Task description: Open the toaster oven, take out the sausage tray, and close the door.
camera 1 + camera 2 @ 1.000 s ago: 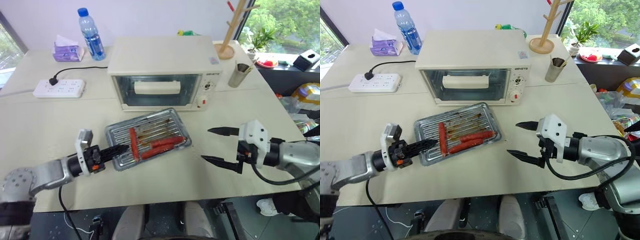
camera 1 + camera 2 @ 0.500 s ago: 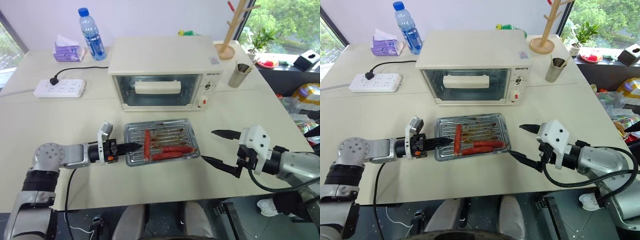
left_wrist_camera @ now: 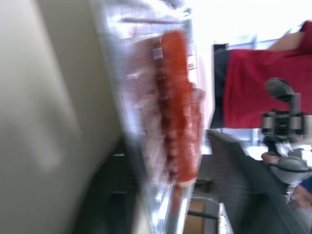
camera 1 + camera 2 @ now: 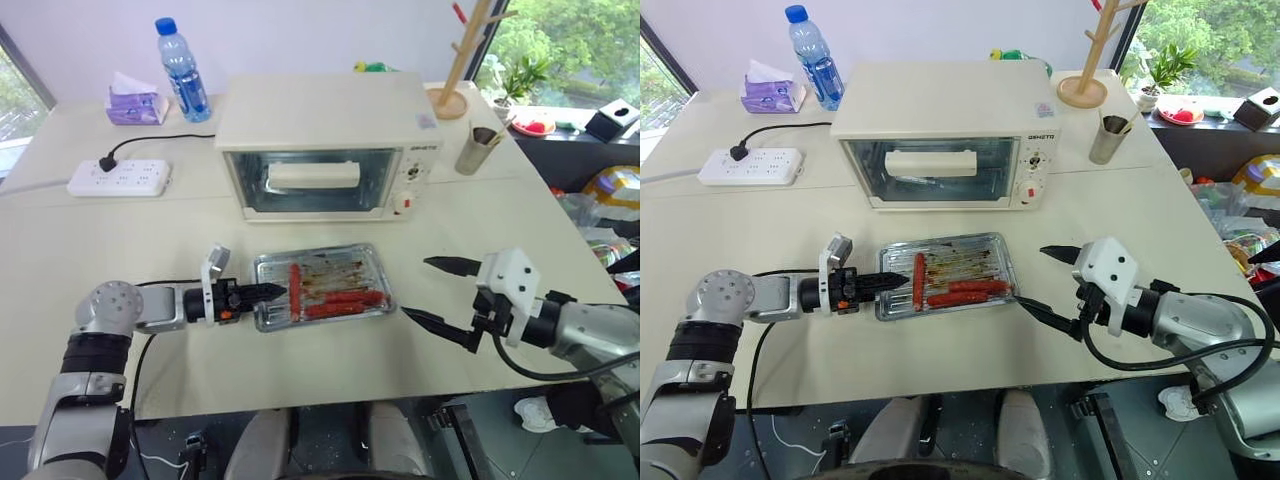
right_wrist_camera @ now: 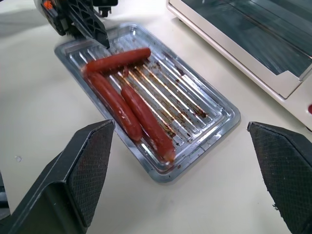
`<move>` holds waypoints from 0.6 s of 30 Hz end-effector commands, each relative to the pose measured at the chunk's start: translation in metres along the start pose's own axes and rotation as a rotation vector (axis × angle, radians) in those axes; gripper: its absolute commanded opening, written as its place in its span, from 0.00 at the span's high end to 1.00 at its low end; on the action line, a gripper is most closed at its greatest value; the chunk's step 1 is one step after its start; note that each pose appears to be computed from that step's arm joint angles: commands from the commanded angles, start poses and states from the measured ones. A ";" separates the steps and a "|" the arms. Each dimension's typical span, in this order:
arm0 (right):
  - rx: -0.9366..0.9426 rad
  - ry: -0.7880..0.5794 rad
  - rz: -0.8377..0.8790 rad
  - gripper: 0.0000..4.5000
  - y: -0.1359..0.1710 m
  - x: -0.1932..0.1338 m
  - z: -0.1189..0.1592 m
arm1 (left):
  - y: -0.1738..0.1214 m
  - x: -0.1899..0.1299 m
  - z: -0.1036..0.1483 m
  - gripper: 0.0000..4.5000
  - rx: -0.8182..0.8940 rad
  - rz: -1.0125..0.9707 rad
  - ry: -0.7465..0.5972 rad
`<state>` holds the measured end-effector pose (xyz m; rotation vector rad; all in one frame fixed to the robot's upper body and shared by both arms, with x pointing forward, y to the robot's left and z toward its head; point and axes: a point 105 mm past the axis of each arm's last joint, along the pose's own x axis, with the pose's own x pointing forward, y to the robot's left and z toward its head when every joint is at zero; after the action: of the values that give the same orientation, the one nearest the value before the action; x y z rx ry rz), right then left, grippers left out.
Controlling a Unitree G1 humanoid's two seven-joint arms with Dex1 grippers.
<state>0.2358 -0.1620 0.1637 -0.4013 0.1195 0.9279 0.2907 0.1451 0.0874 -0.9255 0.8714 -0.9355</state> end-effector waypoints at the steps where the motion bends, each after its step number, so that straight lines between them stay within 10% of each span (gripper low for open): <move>1: -0.026 -0.034 -0.002 0.00 0.000 0.001 0.008 | 0.011 -0.032 0.010 0.05 0.042 0.114 -0.070; 10: -0.027 -0.023 0.013 0.00 -0.006 0.002 0.003 | 0.005 -0.117 0.015 0.02 0.565 0.422 -0.080; 18: 0.008 -0.024 0.137 0.00 -0.023 -0.003 0.011 | -0.071 -0.144 0.014 0.02 1.028 0.322 0.103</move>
<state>0.2536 -0.1712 0.1735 -0.3751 0.1420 1.0271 0.2360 0.2642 0.1591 0.0440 0.5580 -0.9258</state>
